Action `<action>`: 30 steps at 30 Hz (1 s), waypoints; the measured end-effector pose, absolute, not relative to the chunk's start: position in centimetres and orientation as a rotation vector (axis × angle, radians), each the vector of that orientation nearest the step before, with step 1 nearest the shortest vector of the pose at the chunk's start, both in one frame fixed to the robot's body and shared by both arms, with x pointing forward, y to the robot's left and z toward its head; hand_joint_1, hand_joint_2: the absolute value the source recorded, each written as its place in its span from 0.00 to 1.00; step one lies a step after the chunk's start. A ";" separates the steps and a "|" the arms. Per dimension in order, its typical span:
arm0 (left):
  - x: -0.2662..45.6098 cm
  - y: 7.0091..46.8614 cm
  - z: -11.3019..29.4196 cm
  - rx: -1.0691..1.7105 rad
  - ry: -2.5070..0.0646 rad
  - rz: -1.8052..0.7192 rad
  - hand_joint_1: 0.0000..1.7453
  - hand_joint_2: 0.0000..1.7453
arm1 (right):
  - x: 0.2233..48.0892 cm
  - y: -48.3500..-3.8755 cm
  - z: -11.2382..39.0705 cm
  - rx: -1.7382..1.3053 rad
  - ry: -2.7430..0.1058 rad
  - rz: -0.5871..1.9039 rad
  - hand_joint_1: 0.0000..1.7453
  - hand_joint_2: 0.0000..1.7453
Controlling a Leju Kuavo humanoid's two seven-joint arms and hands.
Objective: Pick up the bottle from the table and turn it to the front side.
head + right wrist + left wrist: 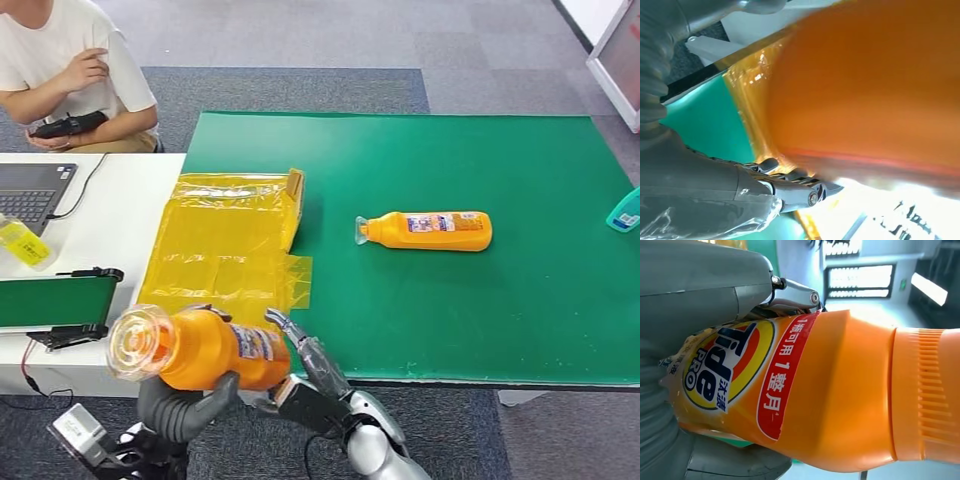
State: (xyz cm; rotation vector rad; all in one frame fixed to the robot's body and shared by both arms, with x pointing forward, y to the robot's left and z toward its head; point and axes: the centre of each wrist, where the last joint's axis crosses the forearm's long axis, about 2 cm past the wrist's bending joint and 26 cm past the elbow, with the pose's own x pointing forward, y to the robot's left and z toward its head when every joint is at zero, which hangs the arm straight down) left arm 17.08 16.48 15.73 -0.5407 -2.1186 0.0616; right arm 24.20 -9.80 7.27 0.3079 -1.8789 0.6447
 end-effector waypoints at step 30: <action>28.7 29.6 12.1 0.979 -1.617 -0.800 1.00 1.00 | 25.5 -9.0 7.9 0.442 -1.887 0.623 0.00 1.00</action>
